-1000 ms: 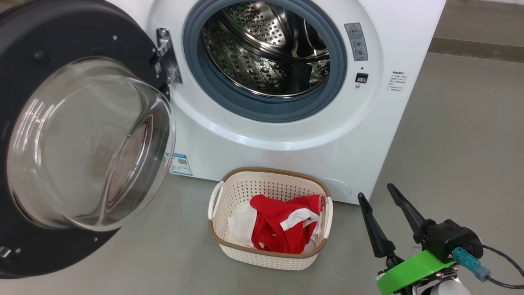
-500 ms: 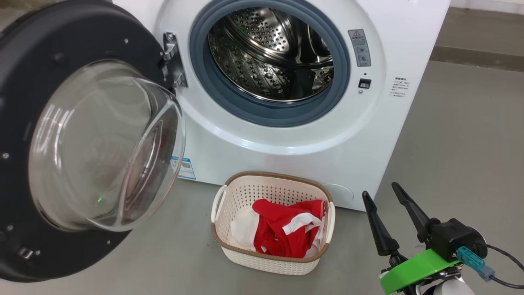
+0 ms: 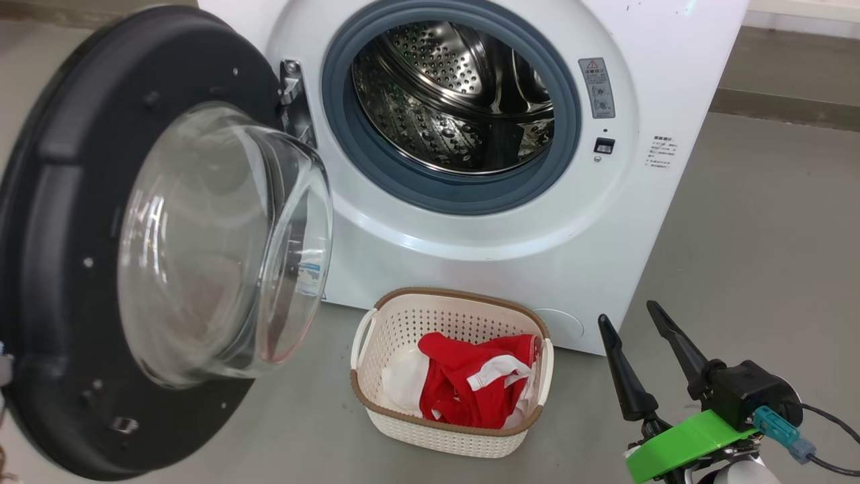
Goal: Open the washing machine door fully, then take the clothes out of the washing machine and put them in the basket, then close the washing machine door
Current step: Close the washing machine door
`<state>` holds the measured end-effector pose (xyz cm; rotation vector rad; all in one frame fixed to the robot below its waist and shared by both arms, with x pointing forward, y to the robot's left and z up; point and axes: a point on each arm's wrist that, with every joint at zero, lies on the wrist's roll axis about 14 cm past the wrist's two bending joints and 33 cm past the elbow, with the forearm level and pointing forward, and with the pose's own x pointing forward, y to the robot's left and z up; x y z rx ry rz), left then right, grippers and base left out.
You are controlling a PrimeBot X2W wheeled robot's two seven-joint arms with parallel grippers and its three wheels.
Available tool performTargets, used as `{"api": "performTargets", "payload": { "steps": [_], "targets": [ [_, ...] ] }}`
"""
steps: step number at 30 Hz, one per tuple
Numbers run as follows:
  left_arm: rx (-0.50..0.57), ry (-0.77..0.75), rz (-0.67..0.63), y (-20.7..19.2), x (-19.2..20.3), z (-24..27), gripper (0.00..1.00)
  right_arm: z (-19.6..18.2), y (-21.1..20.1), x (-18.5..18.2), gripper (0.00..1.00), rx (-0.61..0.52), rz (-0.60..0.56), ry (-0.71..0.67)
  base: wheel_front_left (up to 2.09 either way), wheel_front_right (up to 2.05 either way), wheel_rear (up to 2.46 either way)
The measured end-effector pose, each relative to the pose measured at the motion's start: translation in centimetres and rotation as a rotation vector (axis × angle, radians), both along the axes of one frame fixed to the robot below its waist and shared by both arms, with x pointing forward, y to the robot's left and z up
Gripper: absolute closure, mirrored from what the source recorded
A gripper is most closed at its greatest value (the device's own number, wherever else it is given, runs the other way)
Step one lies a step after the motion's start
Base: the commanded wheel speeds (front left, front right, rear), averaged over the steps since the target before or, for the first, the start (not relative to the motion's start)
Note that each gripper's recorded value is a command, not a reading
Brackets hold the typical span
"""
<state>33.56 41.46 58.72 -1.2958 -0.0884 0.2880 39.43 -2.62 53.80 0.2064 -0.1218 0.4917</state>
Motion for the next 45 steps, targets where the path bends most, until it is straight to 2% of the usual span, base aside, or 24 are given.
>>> {"api": "performTargets", "payload": {
  "steps": [18, 39, 45],
  "targets": [
    [0.058, -0.042, -0.122, -7.2, -0.7, 1.3, 1.0, -0.6, -1.2, -0.1, 0.0, 0.01, -0.033, 0.022, 0.0, 0.0, 0.0],
    [-0.052, -0.096, -0.262, -16.9, 1.3, 0.2, 1.0, -1.3, -4.5, -0.2, 0.0, 0.022, -0.125, 0.042, 0.0, 0.0, 0.0],
    [-0.079, -0.115, -0.286, -18.5, 1.8, 0.4, 1.0, -1.3, -5.2, -0.3, 0.0, 0.024, -0.146, 0.043, 0.0, 0.0, 0.0]
  ]
}}
